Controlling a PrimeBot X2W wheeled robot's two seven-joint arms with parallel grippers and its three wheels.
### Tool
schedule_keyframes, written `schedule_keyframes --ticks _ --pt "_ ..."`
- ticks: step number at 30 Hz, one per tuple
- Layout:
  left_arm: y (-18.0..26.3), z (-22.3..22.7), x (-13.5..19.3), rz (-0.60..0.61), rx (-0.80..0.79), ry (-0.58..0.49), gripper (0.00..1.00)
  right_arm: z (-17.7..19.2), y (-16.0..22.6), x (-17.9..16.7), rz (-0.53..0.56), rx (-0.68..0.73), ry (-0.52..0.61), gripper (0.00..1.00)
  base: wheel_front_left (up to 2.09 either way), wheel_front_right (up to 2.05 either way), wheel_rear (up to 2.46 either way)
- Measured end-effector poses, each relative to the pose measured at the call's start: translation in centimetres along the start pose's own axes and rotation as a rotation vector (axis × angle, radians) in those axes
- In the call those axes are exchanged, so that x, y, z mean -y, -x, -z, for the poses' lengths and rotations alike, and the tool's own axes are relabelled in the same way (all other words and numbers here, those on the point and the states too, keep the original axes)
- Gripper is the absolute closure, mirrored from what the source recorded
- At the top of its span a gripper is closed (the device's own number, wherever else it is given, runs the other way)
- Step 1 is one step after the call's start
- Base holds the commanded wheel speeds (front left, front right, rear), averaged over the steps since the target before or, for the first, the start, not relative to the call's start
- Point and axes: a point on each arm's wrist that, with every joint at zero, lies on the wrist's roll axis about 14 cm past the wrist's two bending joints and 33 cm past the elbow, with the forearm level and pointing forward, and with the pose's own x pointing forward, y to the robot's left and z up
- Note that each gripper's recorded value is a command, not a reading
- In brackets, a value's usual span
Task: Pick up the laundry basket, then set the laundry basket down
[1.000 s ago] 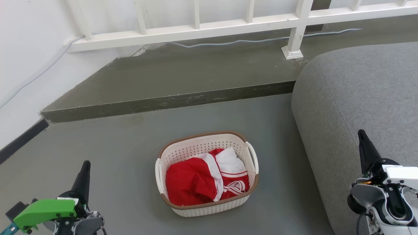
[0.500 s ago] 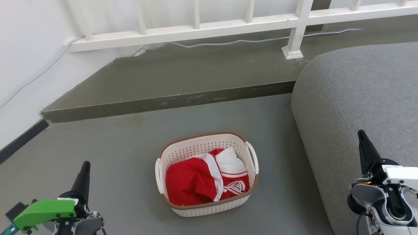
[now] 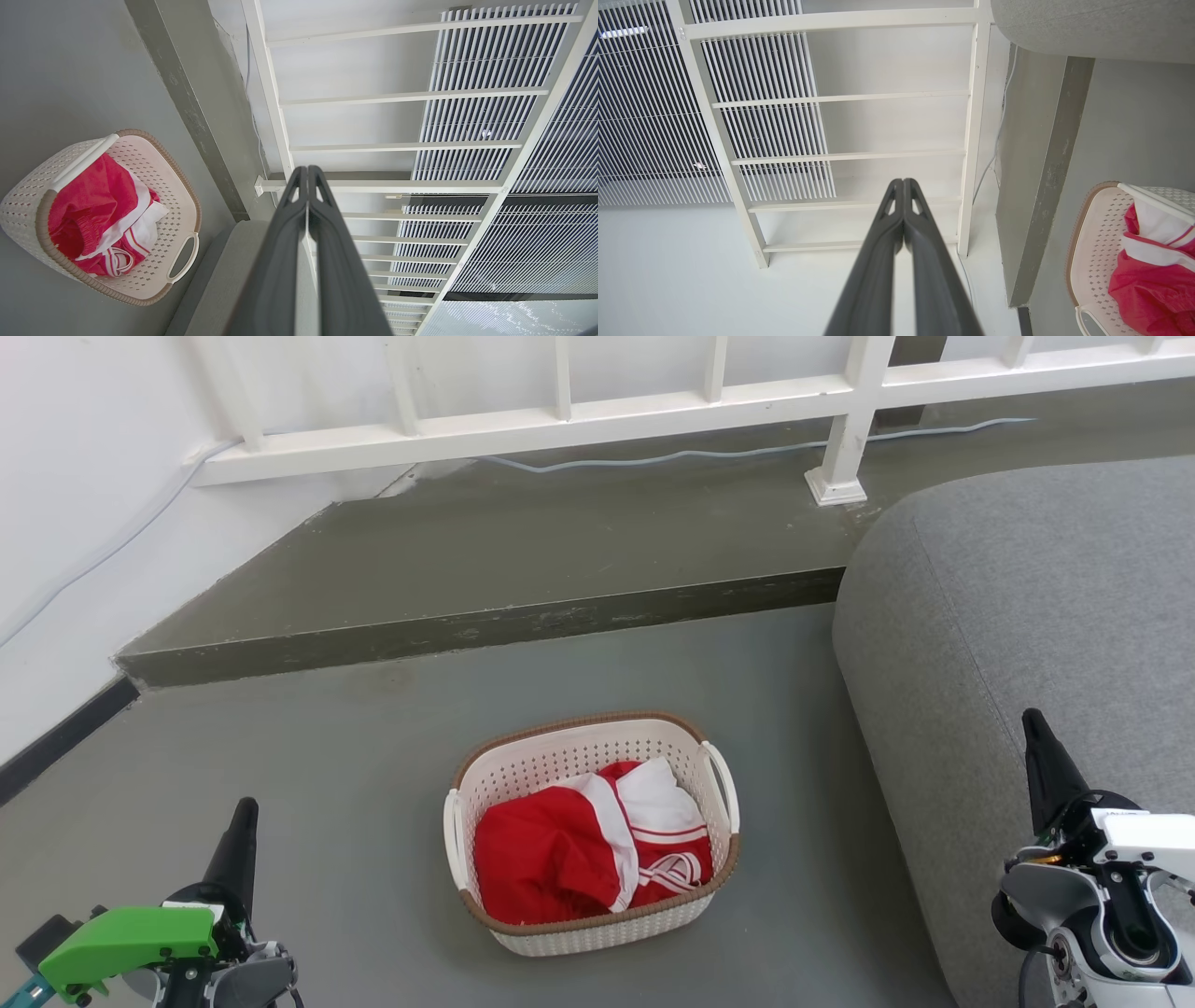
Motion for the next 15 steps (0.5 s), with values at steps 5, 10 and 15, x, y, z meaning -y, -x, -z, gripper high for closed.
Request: schedule_keyframes --ticks 5,10,15 --pt "-0.01 -0.01 -0.01 0.000 0.000 0.000 1.00 -0.01 0.00 0.02 0.001 0.000 0.000 1.00 0.00 0.00 0.00" --pt "-0.03 0.01 0.05 0.003 -0.002 0.000 1.00 0.03 0.00 0.04 0.001 -0.003 -0.001 1.00 0.00 0.00 0.00" --pt "-0.05 0.00 0.05 0.003 -0.002 0.000 1.00 0.02 0.01 0.05 0.001 -0.003 -0.001 1.00 0.00 0.00 0.00"
